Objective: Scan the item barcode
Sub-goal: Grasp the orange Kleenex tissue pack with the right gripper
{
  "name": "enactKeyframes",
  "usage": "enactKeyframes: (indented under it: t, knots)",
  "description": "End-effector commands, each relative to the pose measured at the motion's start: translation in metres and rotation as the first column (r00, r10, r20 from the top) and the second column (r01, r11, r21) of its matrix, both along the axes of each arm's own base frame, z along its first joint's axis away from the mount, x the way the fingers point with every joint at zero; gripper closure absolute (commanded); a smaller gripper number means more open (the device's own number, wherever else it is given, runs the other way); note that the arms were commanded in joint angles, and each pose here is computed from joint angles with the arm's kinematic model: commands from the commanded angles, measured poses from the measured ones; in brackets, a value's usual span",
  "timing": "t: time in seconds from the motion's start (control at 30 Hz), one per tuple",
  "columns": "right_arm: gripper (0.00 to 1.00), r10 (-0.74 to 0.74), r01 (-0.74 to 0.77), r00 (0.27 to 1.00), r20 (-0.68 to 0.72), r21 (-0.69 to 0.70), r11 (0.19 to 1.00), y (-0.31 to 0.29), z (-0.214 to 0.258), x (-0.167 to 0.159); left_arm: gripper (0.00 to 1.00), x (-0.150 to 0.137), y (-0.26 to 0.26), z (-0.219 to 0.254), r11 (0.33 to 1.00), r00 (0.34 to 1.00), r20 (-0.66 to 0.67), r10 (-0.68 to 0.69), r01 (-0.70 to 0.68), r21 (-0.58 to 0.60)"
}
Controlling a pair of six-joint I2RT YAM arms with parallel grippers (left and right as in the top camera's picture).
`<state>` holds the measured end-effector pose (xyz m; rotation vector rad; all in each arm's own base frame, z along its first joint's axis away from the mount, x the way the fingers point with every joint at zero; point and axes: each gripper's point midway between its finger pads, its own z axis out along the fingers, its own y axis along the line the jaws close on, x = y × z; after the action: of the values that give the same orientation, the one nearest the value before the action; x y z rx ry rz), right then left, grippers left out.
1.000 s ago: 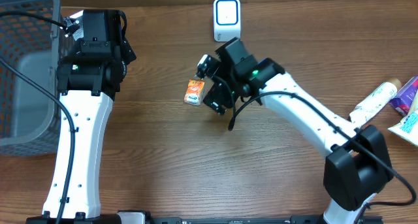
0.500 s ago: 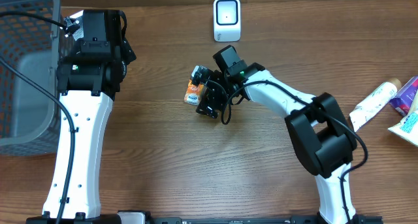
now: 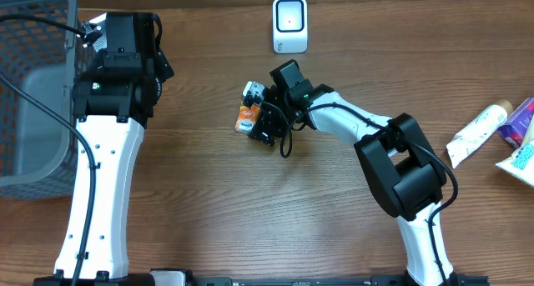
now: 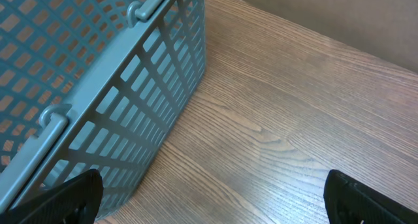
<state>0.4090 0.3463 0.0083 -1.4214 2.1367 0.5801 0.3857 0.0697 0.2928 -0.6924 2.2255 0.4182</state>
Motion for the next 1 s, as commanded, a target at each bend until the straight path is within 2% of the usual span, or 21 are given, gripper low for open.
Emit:
enactKeyframes:
  t: [0.0,0.2,0.57,0.8,0.97]
  knots:
    - [0.00,-0.032,0.032,0.999,0.010,-0.048,0.998,-0.009,-0.019,0.008,0.00,0.000,0.003,0.000,1.000,1.000,0.009,0.024,-0.024,0.000]
    - [0.00,-0.019,0.021,0.999,0.031,-0.054,0.998,-0.010,-0.026,0.012,0.00,0.001,0.003,0.000,1.000,1.000,0.009,0.024,-0.024,0.000]
    - [0.00,0.057,-0.057,0.998,-0.014,-0.027,0.998,-0.005,-0.026,-0.004,0.00,0.000,0.003,0.000,1.000,1.000,0.009,0.024,-0.024,0.000]
    - [0.00,0.062,-0.062,0.998,0.009,-0.018,0.998,-0.002,-0.029,0.000,0.00,0.000,0.003,0.000,1.000,1.000,0.009,0.024,-0.024,0.000]
    - [0.00,0.090,-0.090,0.996,-0.009,0.031,0.995,0.005,-0.025,-0.005,0.00,0.000,0.003,0.000,1.000,1.000,0.009,0.024,-0.024,0.000]
